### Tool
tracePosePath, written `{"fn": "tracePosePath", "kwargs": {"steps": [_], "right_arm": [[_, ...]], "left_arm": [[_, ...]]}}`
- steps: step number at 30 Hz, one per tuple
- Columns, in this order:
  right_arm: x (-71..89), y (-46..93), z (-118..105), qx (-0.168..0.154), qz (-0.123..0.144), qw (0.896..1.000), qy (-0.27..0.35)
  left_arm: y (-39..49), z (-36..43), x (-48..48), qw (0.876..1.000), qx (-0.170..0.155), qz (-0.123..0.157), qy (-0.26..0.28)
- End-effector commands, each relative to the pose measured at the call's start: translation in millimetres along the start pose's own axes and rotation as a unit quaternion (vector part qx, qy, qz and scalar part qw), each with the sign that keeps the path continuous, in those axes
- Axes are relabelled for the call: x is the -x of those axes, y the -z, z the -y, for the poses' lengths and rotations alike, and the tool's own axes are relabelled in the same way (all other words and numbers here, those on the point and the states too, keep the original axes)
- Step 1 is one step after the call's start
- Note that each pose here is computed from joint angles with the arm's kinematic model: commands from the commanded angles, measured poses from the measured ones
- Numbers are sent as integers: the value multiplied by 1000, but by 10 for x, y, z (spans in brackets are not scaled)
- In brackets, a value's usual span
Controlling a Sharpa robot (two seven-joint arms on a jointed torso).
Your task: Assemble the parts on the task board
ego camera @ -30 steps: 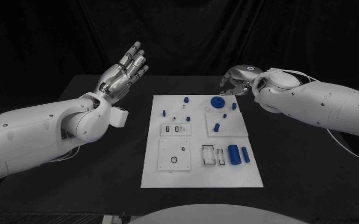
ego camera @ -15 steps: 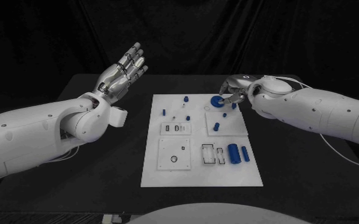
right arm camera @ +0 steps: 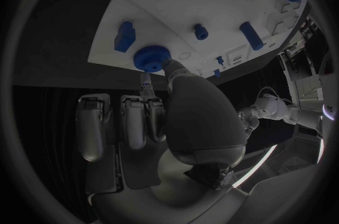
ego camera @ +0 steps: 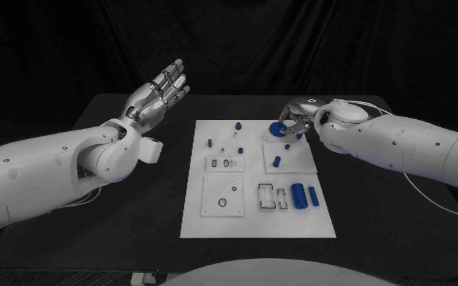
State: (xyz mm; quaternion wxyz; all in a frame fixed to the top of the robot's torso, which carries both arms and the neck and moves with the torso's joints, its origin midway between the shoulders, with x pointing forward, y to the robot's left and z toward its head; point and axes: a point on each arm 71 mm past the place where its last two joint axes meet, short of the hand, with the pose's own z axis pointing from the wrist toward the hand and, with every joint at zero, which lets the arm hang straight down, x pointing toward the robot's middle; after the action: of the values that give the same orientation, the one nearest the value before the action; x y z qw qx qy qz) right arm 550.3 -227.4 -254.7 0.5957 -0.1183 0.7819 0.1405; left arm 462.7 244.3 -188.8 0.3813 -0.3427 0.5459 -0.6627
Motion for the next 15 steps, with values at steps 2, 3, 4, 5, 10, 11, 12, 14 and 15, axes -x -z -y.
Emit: {"fn": "tracePosePath", "kwargs": {"steps": [2, 3, 4, 5, 10, 11, 12, 14, 15], "right_arm": [[-3, -7, 4, -4, 9, 1000, 6], [-2, -8, 3, -4, 10, 1000, 6], [0, -10, 1, -3, 11, 1000, 6], [1, -11, -1, -3, 13, 1000, 6], [6, -15, -2, -2, 16, 1000, 6], [7, -17, -2, -2, 17, 1000, 7], [7, -18, -2, -3, 17, 1000, 7], [6, -19, -3, -3, 16, 1000, 7], [5, -23, -5, -3, 15, 1000, 7]], "left_arm": [[4, 5, -17, 1000, -6, -8, 7], [5, 4, -17, 1000, -5, -8, 7], [6, 3, -17, 1000, -5, -8, 7], [7, 2, -16, 1000, -5, -9, 7], [10, -4, -15, 1000, -3, -10, 8], [10, -5, -15, 1000, -3, -10, 9], [11, -6, -15, 1000, -2, -10, 9], [12, -8, -16, 1000, -2, -11, 9], [12, -9, -16, 1000, -1, -11, 10]]}}
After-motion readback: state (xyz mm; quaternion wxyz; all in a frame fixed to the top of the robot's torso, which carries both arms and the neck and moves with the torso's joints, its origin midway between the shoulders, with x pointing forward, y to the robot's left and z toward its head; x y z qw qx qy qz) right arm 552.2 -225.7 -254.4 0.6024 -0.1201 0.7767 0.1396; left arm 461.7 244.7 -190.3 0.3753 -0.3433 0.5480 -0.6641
